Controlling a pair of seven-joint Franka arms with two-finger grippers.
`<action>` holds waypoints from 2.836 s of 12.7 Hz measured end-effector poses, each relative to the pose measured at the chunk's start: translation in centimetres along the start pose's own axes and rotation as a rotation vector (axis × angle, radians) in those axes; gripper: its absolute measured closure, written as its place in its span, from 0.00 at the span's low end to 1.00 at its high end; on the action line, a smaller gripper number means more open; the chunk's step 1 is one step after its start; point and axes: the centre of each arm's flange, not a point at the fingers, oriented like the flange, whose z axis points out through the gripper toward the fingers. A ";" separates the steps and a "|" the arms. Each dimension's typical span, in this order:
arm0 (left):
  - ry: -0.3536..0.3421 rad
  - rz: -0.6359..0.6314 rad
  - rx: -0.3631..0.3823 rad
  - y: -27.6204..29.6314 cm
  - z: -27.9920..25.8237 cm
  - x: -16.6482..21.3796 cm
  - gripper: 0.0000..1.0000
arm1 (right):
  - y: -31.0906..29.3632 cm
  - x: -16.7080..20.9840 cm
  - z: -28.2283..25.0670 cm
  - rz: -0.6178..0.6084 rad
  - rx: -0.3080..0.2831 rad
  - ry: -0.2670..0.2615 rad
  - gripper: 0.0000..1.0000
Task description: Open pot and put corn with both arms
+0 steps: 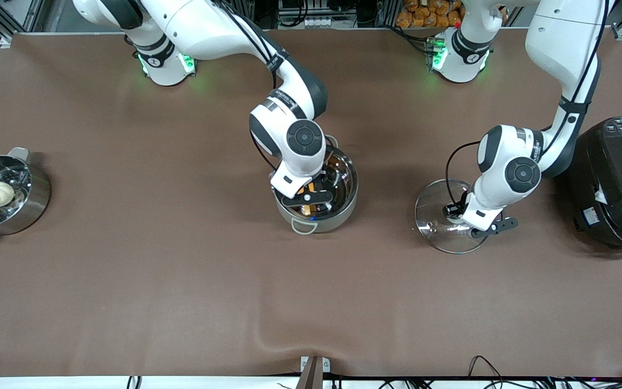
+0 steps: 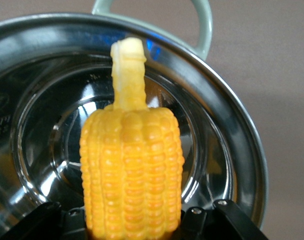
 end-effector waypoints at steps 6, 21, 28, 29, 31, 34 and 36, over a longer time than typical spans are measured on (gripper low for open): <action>0.017 -0.020 0.014 -1.0 -13.3 3.9 0.00 | -0.5 0.7 1.2 0.000 0.016 0.022 0.88; 0.052 0.146 -0.008 -5.1 -38.3 -0.6 0.00 | 19.4 7.4 -12.0 0.063 0.006 -0.015 0.00; 0.065 0.172 -0.006 -5.6 -36.7 -1.9 0.00 | 41.8 8.0 -16.3 0.033 0.024 0.004 0.00; 0.072 0.174 -0.007 -5.7 -37.0 -2.2 0.00 | 42.6 6.6 -17.9 0.029 0.026 0.016 0.00; 0.084 0.184 -0.010 -5.8 -37.4 -2.3 0.00 | 44.0 2.6 -21.8 0.011 0.027 0.049 0.00; 0.097 0.185 -0.014 -5.7 -37.7 -2.3 0.00 | 48.1 -3.6 -27.1 -0.003 0.030 0.083 0.00; 0.103 0.186 -0.015 -5.7 -38.0 -2.3 0.00 | 50.6 -6.1 -28.9 -0.002 0.033 0.079 0.00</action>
